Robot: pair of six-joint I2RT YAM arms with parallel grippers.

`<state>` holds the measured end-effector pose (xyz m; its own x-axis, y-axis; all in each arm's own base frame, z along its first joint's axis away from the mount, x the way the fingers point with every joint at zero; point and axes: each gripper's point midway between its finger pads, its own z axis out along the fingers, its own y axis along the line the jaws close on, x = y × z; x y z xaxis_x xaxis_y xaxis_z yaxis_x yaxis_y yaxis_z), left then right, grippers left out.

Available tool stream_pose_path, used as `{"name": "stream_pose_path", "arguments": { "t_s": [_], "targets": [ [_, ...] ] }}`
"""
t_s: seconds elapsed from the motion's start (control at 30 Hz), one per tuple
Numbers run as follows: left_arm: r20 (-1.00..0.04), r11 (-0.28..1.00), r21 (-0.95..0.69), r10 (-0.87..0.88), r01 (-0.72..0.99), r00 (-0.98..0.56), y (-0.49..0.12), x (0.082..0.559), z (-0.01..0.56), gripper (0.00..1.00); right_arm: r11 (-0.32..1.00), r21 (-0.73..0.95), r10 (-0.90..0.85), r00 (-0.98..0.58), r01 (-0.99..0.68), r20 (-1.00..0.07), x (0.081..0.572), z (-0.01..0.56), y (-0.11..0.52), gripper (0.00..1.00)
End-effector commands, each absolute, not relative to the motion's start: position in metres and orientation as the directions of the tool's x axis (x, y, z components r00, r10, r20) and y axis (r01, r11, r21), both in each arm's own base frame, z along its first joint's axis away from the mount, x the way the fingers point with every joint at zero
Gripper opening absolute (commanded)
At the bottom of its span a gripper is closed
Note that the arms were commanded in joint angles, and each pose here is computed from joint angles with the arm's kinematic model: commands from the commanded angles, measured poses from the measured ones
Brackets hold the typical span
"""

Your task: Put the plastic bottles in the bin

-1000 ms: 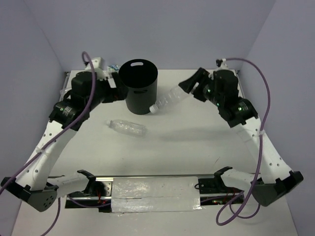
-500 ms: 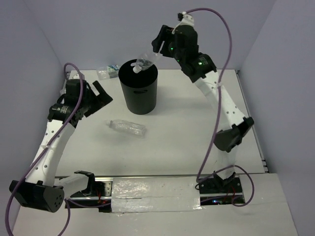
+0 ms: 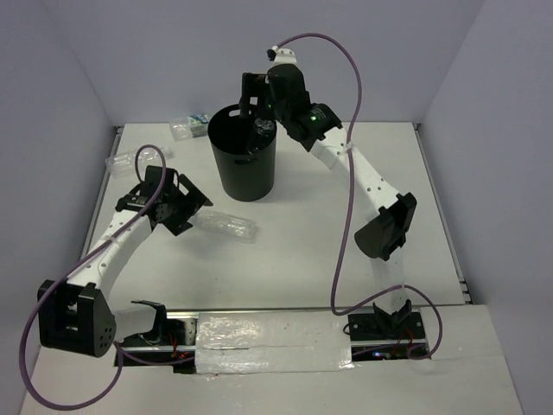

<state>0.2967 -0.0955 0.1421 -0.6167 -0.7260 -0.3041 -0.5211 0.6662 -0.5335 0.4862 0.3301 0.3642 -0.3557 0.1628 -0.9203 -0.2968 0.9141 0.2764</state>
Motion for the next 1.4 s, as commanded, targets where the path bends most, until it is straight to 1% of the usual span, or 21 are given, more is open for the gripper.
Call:
{"name": "stream_pose_path", "arguments": {
  "t_s": [0.0,0.03,0.07,0.13,0.17,0.2,0.37,0.4,0.53,0.67,0.8,0.83,0.93,0.97,1.03,1.07,1.13,1.17,1.2,1.3,1.37],
  "targets": [
    [-0.267,0.609,-0.593,-0.767,-0.527,-0.584,-0.104,0.314,0.141,0.99,0.884,0.31,0.252,-0.201,-0.351,-0.947,0.457,0.455,0.311,0.98],
    [-0.256,0.605,-0.578,-0.771,-0.547,-0.583,-0.103,0.315,0.133,0.99,0.885,0.309,0.251,-0.201,-0.348,-0.947,0.452,0.455,0.307,0.98],
    [-0.254,0.604,-0.565,-0.775,-0.562,-0.578,-0.102,0.316,0.129,0.99,0.883,0.317,0.275,-0.166,-0.346,-0.947,0.439,0.477,0.294,0.99],
    [-0.24,0.601,-0.546,-0.779,-0.584,-0.579,-0.102,0.318,0.121,0.99,0.89,0.316,0.272,-0.171,-0.328,-0.947,0.427,0.477,0.282,0.99],
    [-0.231,0.6,-0.547,-0.779,-0.584,-0.583,-0.103,0.319,0.119,0.99,0.885,0.328,0.297,-0.14,-0.331,-0.944,0.41,0.498,0.267,0.99],
    [-0.222,0.593,-0.551,-0.782,-0.587,-0.582,-0.105,0.321,0.119,0.99,0.893,0.32,0.278,-0.172,-0.317,-0.945,0.406,0.48,0.263,0.99],
    [-0.191,0.561,-0.573,-0.8,-0.598,-0.568,-0.11,0.328,0.117,0.99,0.9,0.338,0.297,-0.181,-0.274,-0.938,0.366,0.462,0.226,1.0],
    [-0.195,0.559,-0.563,-0.805,-0.608,-0.56,-0.108,0.33,0.114,0.99,0.909,0.328,0.277,-0.215,-0.256,-0.936,0.362,0.442,0.222,0.99],
    [-0.198,0.544,-0.509,-0.828,-0.667,-0.525,-0.1,0.338,0.1,0.99,0.909,0.343,0.299,-0.204,-0.236,-0.932,0.329,0.435,0.193,1.0],
    [-0.168,0.518,-0.471,-0.847,-0.714,-0.504,-0.099,0.336,0.076,0.99,0.92,0.34,0.297,-0.218,-0.195,-0.93,0.313,0.422,0.175,1.0],
    [-0.169,0.506,-0.485,-0.855,-0.713,-0.491,-0.103,0.347,0.059,0.99,0.93,0.332,0.289,-0.245,-0.156,-0.925,0.304,0.401,0.163,1.0],
    [-0.201,0.512,-0.464,-0.856,-0.723,-0.477,-0.096,0.35,0.053,0.99,0.932,0.329,0.286,-0.252,-0.149,-0.924,0.302,0.397,0.161,1.0],
    [-0.23,0.538,-0.415,-0.842,-0.733,-0.488,-0.09,0.352,0.043,0.86,0.94,0.315,0.269,-0.283,-0.13,-0.921,0.296,0.383,0.155,1.0],
    [-0.241,0.542,-0.411,-0.84,-0.733,-0.486,-0.087,0.352,0.044,0.76,0.941,0.314,0.27,-0.287,-0.123,-0.919,0.294,0.381,0.153,1.0],
    [-0.274,0.549,-0.4,-0.836,-0.734,-0.475,-0.08,0.349,0.05,0.66,0.945,0.309,0.267,-0.289,-0.108,-0.919,0.291,0.378,0.147,1.0],
    [-0.321,0.559,-0.408,-0.828,-0.722,-0.459,-0.073,0.351,0.062,0.59,0.943,0.313,0.273,-0.283,-0.108,-0.92,0.288,0.379,0.145,1.0],
    [-0.372,0.576,-0.404,-0.813,-0.711,-0.447,-0.065,0.353,0.079,0.55,0.943,0.316,0.278,-0.272,-0.106,-0.921,0.286,0.381,0.142,1.0],
    [-0.433,0.599,-0.406,-0.791,-0.69,-0.432,-0.056,0.355,0.097,0.51,0.943,0.316,0.279,-0.268,-0.106,-0.922,0.285,0.383,0.141,1.0],
    [-0.463,0.613,-0.404,-0.777,-0.679,-0.426,-0.052,0.357,0.108,0.5,0.943,0.316,0.279,-0.267,-0.104,-0.922,0.285,0.383,0.14,1.0],
    [-0.598,0.668,-0.389,-0.707,-0.635,-0.377,-0.031,0.359,0.167,0.48,0.941,0.321,0.287,-0.257,-0.102,-0.923,0.283,0.388,0.138,1.0],
    [-0.706,0.714,-0.39,-0.637,-0.582,-0.308,-0.015,0.357,0.228,0.48,0.938,0.331,0.298,-0.25,-0.103,-0.921,0.281,0.39,0.137,1.0]
  ]
}}
